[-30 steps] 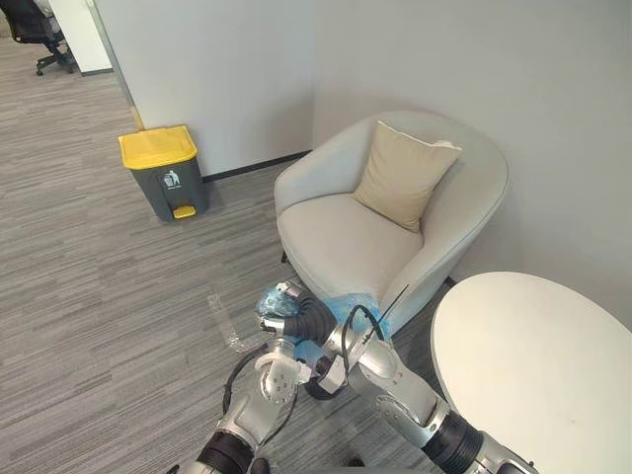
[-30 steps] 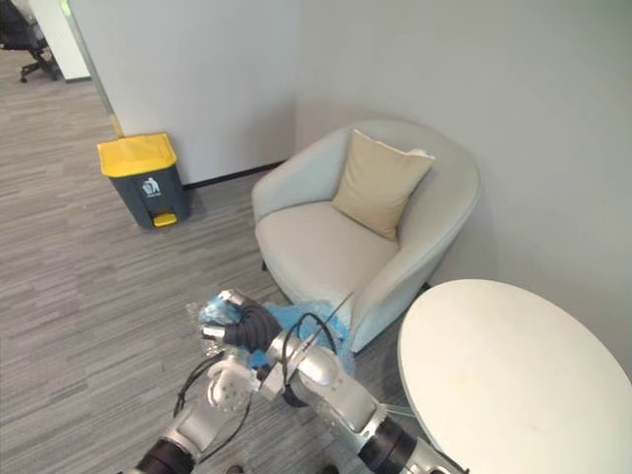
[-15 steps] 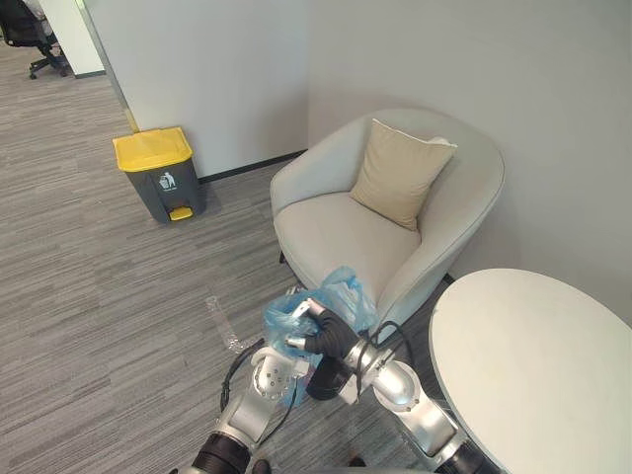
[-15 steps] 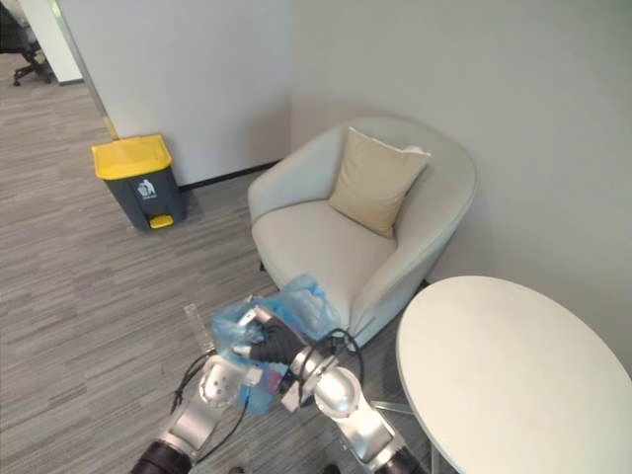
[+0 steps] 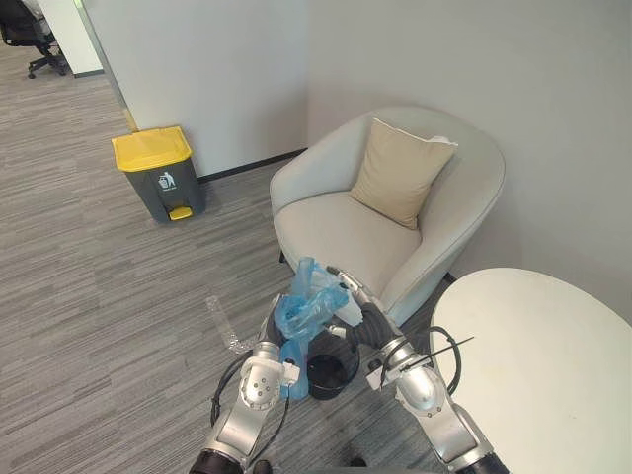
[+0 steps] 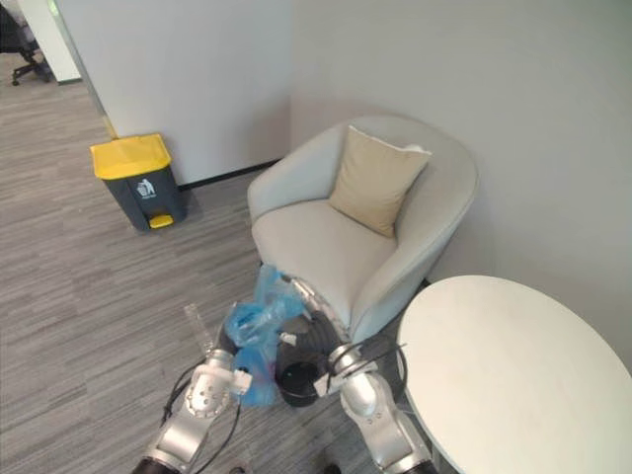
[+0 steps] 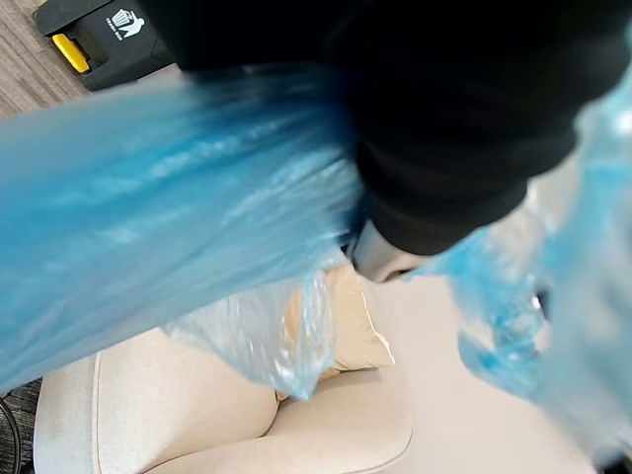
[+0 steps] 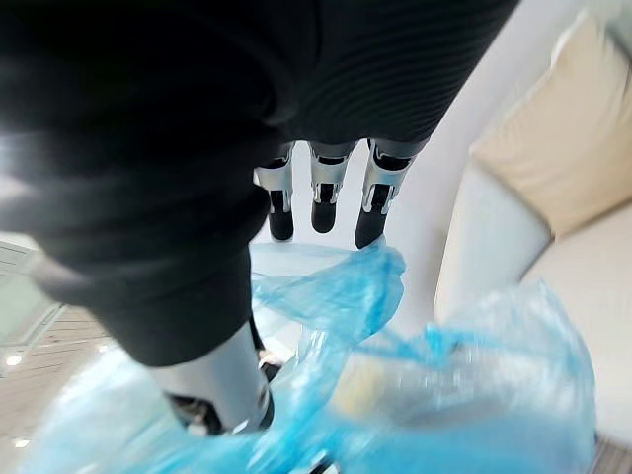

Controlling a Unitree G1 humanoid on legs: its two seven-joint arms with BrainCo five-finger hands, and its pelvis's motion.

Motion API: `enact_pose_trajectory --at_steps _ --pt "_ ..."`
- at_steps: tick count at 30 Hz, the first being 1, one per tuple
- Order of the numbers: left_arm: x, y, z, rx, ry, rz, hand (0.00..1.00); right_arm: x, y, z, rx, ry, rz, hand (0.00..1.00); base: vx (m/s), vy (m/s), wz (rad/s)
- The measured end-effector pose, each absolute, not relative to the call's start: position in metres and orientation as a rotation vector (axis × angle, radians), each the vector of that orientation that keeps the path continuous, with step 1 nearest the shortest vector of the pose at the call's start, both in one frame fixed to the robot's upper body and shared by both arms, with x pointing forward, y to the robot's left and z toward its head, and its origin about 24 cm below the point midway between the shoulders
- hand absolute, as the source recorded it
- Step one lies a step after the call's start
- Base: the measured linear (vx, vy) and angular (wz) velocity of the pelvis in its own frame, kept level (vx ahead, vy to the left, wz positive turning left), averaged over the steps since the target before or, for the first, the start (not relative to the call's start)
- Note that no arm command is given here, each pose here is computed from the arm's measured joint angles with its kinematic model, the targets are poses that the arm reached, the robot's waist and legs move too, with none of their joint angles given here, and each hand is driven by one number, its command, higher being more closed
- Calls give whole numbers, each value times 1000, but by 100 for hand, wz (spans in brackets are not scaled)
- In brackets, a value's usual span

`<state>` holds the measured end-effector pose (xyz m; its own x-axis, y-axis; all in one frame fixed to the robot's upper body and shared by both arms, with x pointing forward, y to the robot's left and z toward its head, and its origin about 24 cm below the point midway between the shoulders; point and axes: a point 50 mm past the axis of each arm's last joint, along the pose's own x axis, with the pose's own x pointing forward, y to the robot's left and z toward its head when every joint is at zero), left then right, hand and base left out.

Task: Gather rubbish on tea table into small bin, then transfer packed bag to large trash can.

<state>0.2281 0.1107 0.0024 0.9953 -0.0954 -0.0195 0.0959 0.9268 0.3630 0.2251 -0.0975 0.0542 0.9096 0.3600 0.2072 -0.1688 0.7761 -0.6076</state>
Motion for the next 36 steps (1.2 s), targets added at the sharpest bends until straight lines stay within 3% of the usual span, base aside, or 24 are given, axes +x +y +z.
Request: enact_pose_trajectory --at_steps 10,17,26,36 --pt "211 122 -17 330 105 -54 100 220 -131 42 -569 -230 104 0 14 6 1" --pt "188 154 -63 294 350 39 100 202 -170 -28 -320 151 -33 0 -9 0 2" --pt "137 193 -117 131 687 238 100 136 -199 -119 -72 673 -200 0 -8 1 3" --pt "101 197 -141 72 862 286 100 103 -200 -145 -13 871 -255 0 -1 3 -4"
